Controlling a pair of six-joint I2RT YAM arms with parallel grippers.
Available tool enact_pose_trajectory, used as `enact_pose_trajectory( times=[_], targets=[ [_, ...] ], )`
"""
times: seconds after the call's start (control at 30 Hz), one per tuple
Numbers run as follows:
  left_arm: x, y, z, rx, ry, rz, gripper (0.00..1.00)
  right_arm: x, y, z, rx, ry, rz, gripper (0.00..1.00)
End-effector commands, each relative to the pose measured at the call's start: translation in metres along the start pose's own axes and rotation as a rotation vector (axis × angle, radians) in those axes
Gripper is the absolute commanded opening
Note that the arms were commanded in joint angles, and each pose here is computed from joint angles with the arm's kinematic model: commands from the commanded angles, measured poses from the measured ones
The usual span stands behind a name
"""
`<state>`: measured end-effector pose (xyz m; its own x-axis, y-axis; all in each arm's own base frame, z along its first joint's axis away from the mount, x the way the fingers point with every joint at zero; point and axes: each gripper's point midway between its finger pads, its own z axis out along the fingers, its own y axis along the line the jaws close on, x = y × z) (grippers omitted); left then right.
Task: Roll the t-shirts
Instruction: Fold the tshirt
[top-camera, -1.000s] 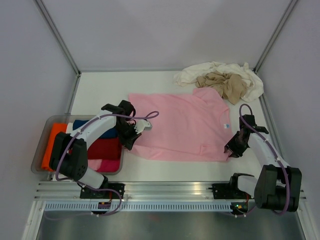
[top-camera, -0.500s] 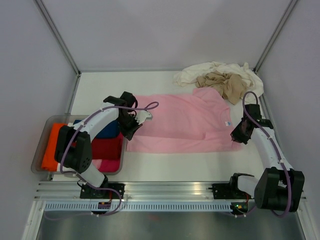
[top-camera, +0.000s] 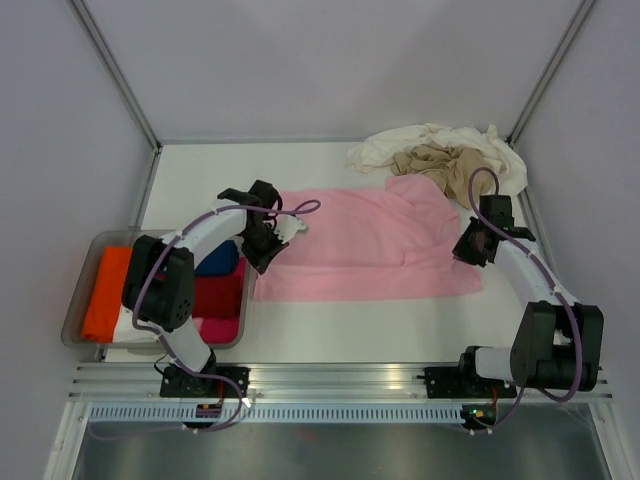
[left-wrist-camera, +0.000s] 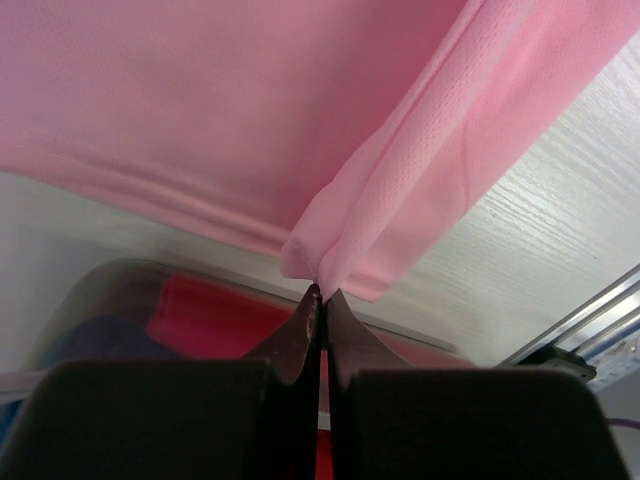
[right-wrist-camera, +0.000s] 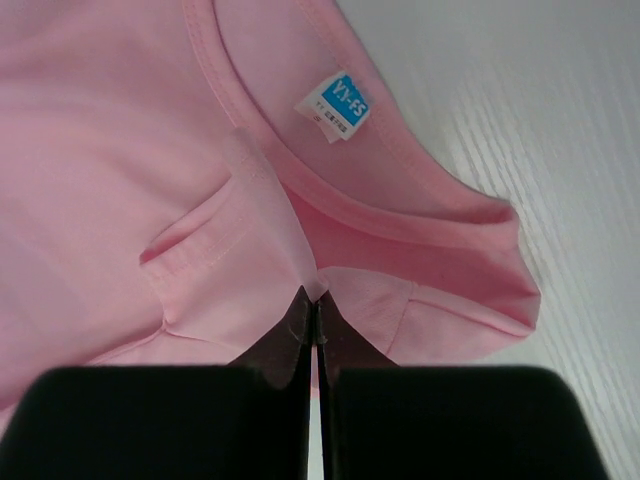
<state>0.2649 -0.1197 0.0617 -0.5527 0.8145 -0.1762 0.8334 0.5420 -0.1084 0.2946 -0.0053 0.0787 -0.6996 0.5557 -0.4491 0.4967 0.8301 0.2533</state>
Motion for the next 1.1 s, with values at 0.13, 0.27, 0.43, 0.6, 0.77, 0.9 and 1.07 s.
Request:
enact_pose_trajectory(
  times=[0.13, 0.27, 0.43, 0.6, 0.77, 0.9, 1.07],
  targets=[
    [0.010, 0.027, 0.004, -0.109, 0.074, -0.049, 0.02, -0.039, 0.019, 0.012, -0.022, -0.137, -0.047, 0.00],
    [0.017, 0.028, 0.010, -0.110, 0.100, -0.068, 0.02, -0.036, 0.023, 0.020, -0.040, -0.127, -0.040, 0.00],
    [0.026, 0.033, 0.011, -0.136, 0.127, -0.082, 0.02, -0.043, 0.024, 0.028, -0.031, -0.150, -0.029, 0.00],
    [0.034, 0.043, 0.008, -0.190, 0.166, -0.098, 0.02, -0.050, 0.023, 0.033, -0.015, -0.162, -0.049, 0.00],
    [0.047, 0.050, 0.013, -0.234, 0.239, -0.145, 0.02, -0.046, 0.024, 0.039, -0.027, -0.150, -0.059, 0.00],
    [0.052, 0.051, 0.019, -0.238, 0.268, -0.167, 0.02, -0.048, 0.022, 0.043, -0.019, -0.163, -0.054, 0.00],
    [0.038, 0.046, 0.021, -0.184, 0.216, -0.162, 0.12, -0.046, 0.017, 0.049, 0.027, -0.120, -0.073, 0.48]
  ],
)
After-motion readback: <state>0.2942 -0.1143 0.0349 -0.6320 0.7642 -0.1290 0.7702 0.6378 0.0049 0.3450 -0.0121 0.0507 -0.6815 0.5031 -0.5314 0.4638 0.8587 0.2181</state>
